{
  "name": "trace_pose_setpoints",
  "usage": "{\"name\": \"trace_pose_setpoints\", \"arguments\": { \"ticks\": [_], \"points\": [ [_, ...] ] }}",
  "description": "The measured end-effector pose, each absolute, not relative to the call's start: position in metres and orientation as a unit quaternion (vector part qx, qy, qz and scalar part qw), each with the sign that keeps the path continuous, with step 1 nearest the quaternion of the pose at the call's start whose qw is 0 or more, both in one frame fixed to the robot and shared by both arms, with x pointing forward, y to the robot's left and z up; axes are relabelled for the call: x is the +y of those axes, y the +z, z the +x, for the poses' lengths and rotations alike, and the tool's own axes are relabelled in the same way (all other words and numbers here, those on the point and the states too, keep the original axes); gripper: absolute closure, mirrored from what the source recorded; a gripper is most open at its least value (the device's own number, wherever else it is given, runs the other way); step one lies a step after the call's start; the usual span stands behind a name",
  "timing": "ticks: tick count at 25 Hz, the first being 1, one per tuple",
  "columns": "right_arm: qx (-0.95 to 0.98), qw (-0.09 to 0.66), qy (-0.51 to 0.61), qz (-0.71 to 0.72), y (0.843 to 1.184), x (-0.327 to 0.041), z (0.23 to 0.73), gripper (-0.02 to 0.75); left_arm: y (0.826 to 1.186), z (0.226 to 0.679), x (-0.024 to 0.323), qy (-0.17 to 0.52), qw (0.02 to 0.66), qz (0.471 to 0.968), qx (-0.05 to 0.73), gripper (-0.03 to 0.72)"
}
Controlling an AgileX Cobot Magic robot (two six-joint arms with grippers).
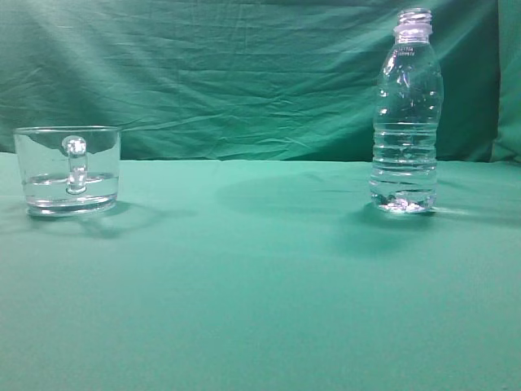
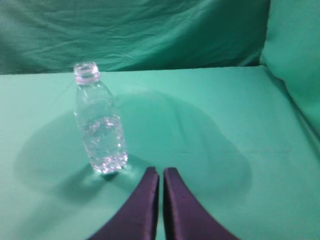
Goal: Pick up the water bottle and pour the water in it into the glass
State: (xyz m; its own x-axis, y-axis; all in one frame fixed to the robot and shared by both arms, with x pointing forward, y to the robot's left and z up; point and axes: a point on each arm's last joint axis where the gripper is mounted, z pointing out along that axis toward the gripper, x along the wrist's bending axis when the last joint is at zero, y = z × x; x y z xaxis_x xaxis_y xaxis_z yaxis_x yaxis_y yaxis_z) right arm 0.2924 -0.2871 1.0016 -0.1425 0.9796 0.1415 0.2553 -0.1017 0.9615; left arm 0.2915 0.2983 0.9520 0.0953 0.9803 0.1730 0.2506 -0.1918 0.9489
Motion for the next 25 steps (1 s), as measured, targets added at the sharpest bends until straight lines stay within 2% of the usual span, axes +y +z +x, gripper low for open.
{"name": "trace_pose_setpoints", "arguments": {
  "ticks": [9, 25],
  "points": [
    [0.587, 0.384, 0.448, 0.554, 0.947, -0.291, 0.291, 0.738, 0.952, 0.291, 0.298, 0.456, 0.400, 0.623, 0.494, 0.688],
    [0.593, 0.398, 0.437, 0.547, 0.947, -0.293, 0.291, 0.738, 0.952, 0.291, 0.298, 0.456, 0.400, 0.623, 0.494, 0.688]
  ]
}}
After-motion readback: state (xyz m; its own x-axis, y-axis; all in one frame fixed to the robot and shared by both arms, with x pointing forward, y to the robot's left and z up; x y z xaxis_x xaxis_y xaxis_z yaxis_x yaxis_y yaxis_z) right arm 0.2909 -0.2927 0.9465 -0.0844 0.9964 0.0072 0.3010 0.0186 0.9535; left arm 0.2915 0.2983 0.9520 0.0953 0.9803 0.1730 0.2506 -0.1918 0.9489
